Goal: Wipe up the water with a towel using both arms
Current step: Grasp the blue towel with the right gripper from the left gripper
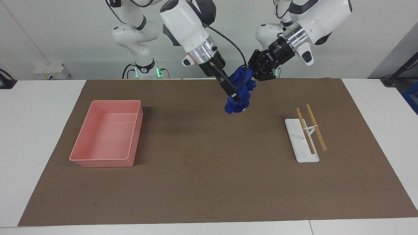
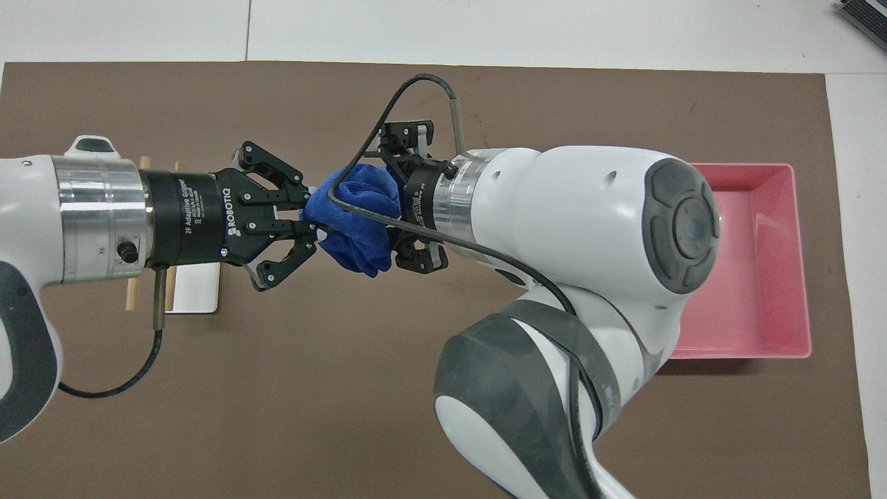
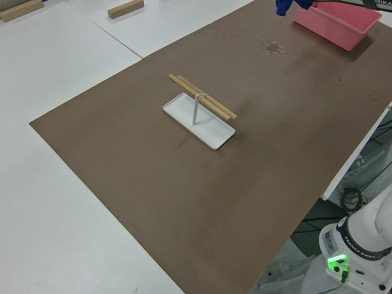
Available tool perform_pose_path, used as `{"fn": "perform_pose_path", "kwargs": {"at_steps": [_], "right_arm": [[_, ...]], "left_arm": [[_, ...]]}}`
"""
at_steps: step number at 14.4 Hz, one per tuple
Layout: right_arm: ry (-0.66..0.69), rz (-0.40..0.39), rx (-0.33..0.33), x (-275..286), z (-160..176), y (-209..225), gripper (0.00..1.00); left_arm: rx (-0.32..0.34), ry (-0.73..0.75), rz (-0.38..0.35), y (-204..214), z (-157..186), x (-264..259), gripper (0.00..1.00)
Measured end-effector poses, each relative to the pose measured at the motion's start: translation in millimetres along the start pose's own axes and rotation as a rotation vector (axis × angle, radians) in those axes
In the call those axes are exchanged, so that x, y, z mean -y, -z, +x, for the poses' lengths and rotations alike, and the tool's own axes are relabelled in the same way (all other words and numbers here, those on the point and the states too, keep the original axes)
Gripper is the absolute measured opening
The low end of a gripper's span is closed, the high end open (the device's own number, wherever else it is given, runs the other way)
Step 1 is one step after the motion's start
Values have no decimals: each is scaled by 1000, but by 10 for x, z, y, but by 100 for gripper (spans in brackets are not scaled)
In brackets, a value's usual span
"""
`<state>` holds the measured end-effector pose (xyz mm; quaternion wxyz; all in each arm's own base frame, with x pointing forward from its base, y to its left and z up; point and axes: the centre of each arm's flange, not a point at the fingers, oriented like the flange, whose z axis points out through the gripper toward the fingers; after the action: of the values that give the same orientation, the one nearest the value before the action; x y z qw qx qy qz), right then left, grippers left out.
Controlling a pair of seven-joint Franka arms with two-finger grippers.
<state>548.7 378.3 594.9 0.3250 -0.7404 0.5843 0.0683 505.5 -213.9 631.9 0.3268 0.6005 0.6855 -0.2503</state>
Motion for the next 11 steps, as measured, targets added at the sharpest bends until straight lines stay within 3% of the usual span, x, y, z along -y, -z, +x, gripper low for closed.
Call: {"fn": "perform_pose_path", "kwargs": {"at_steps": [1, 2, 7, 8, 10, 11], "right_arm": [[10, -2, -2, -7, 7, -11, 88], [15, -4, -3, -12, 12, -19, 80], [9, -27, -14, -14, 78, -24, 23], [8, -29, -16, -12, 90, -21, 17], [6, -33, -18, -11, 103, -17, 16], [6, -33, -18, -10, 107, -16, 16]], "left_arm": [[0, 3, -11, -5, 18, -12, 19], [-1, 5, -16, -17, 38, -18, 19], [-3, -3, -19, -140, 22, 44, 19], [-3, -6, -17, -163, 9, 65, 19], [-4, -10, -17, -176, 7, 79, 19], [-4, -11, -17, -174, 4, 81, 25]]}}
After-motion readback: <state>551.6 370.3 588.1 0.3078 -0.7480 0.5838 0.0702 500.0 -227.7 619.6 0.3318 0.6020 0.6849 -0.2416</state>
